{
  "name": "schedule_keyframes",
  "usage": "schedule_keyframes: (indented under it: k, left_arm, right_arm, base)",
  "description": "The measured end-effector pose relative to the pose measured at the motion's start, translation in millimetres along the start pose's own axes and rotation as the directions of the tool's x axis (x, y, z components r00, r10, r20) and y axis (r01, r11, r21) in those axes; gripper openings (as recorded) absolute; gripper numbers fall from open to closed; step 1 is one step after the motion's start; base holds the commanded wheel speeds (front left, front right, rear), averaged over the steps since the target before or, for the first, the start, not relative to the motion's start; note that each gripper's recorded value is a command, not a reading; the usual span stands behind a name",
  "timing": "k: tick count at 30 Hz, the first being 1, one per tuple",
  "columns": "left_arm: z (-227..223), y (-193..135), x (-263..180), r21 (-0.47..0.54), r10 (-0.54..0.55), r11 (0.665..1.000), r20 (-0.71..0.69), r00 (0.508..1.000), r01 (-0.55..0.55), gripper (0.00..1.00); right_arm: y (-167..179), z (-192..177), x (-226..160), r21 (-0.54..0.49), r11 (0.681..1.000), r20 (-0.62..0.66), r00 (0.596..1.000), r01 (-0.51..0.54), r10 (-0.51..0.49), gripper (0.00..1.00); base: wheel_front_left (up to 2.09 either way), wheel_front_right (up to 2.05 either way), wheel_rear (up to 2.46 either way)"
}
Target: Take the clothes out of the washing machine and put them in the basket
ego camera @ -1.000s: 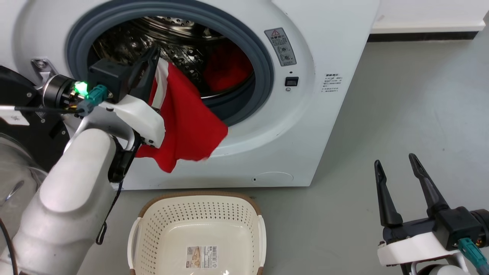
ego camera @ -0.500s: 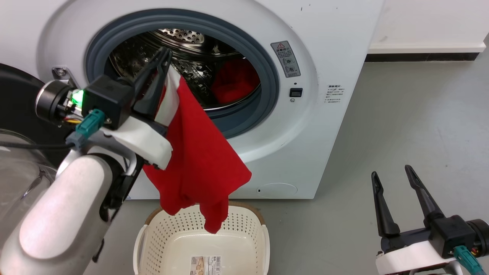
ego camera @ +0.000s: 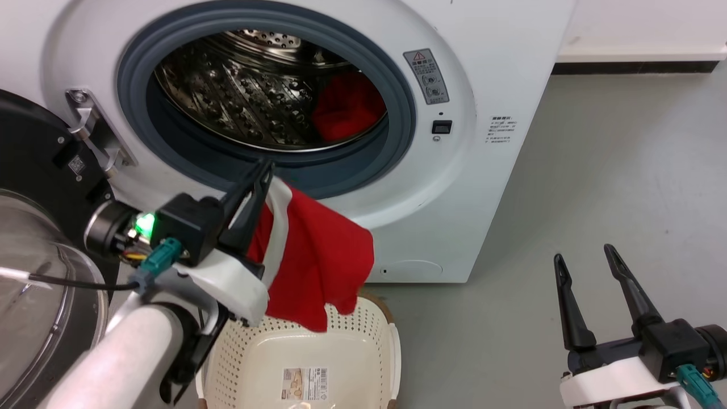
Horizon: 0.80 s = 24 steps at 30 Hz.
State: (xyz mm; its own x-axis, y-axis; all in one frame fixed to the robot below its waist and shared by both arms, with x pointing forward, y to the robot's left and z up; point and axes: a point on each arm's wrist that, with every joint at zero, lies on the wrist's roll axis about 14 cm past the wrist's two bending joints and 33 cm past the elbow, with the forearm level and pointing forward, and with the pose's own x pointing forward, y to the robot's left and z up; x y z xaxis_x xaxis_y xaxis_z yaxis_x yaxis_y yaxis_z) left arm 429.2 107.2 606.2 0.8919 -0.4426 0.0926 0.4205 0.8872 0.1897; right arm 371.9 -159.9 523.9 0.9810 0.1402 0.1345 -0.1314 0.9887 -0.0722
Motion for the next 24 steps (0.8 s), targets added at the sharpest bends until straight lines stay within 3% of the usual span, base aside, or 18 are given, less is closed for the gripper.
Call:
schedule_keyframes:
  k: [12,24]
  left_arm:
    - [-136.0,-34.3,-14.5,-0.199,-0.076,0.980,-0.305,0.949,0.015,0.00]
    - [-283.1,-61.6,-22.7,-0.353,-0.187,0.935,-0.573,0.798,-0.034,0.00]
  right_arm:
    - [-4.7,-22.1,32.7,-0.010,1.000,-0.036,0.999,-0.002,0.002,1.00]
    - [-8.8,-76.0,78.0,-0.008,1.000,-0.109,0.994,-0.009,0.008,1.00]
  base:
    - [0.00,0.00,0.00]
    - [0.00,0.00,0.00]
